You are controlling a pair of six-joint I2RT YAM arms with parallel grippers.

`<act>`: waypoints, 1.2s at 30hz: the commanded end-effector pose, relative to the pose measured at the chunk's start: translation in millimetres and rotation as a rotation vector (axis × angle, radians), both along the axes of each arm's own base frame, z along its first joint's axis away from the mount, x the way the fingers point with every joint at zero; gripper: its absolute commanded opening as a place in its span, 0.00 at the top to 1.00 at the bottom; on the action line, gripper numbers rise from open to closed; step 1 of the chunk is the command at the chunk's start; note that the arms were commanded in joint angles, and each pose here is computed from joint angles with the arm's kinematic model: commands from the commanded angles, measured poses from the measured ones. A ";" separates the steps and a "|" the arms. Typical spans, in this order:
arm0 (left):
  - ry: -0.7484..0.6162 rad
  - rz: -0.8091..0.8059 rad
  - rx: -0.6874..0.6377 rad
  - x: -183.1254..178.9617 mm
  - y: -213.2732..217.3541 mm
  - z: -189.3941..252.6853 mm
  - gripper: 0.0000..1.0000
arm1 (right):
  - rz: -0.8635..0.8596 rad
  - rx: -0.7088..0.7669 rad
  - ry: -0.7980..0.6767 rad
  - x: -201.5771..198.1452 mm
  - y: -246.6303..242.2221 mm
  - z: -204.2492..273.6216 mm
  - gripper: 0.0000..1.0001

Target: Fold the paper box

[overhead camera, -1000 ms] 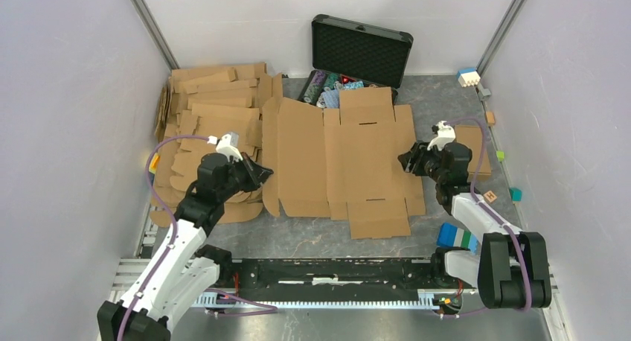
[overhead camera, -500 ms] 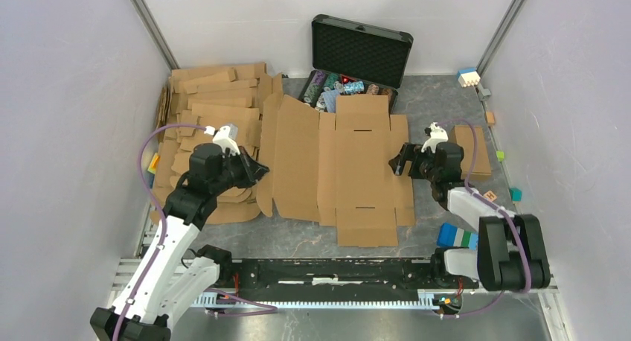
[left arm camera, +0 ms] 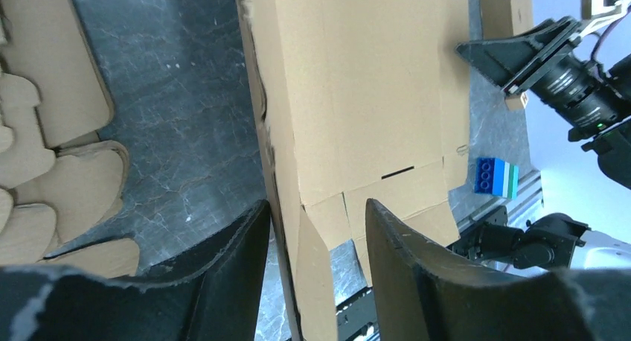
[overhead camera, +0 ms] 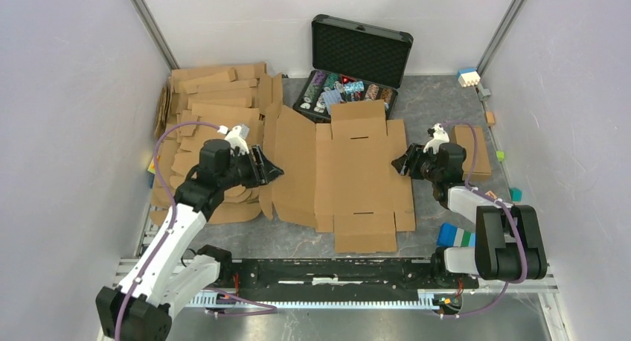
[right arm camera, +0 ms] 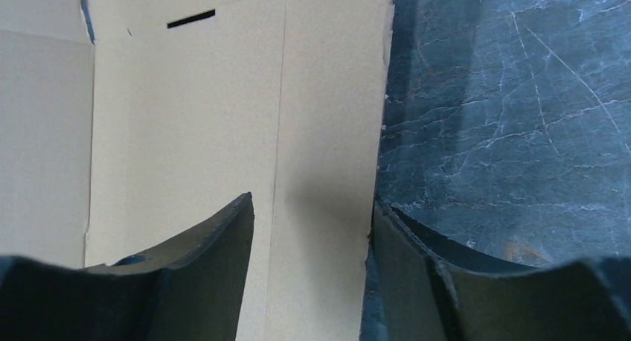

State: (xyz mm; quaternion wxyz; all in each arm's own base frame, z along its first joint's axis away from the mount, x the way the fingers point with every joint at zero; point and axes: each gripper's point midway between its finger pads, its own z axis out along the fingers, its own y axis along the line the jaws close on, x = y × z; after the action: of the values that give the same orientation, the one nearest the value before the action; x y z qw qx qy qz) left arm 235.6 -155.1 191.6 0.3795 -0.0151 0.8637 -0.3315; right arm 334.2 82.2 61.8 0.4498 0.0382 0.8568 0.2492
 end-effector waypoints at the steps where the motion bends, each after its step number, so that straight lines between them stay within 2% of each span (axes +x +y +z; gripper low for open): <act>1: 0.061 -0.064 -0.064 4.5 -18.6 -8.5 0.42 | 0.024 0.008 -0.077 4.1 3.8 18.1 0.42; 9: 0.116 -0.017 0.038 11.3 -5.6 -27.6 0.44 | 0.026 -0.018 -0.082 4.6 1.2 19.9 0.67; 11: 0.113 -0.027 0.031 10.5 -7.0 -27.0 0.48 | 0.027 -0.024 -0.088 4.8 0.6 21.5 0.71; 15: 0.112 -0.036 0.037 9.7 -7.2 -26.8 0.65 | 0.037 -0.029 -0.100 5.0 1.3 25.7 0.80; 17: 0.101 -0.035 0.043 8.8 -5.6 -22.9 0.71 | 0.038 -0.030 -0.112 5.2 1.3 29.8 0.81; 24: -0.023 -0.023 0.013 5.5 -2.6 13.4 0.78 | 0.082 -0.022 -0.155 5.9 12.6 48.8 0.83; 30: -0.048 -0.053 0.043 -0.9 -0.1 20.6 0.87 | 0.095 -0.011 -0.240 3.2 19.8 70.5 0.85; 36: -0.131 -0.058 0.080 -10.5 9.1 29.0 0.89 | 0.068 0.011 -0.348 3.9 18.3 97.9 0.89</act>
State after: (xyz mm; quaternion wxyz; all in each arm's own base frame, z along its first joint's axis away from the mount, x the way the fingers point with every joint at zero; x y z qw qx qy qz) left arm 230.0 -149.9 197.7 0.3781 0.0016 0.8707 -0.3146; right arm 331.0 98.1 125.4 0.5273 -0.0206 0.8074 0.2638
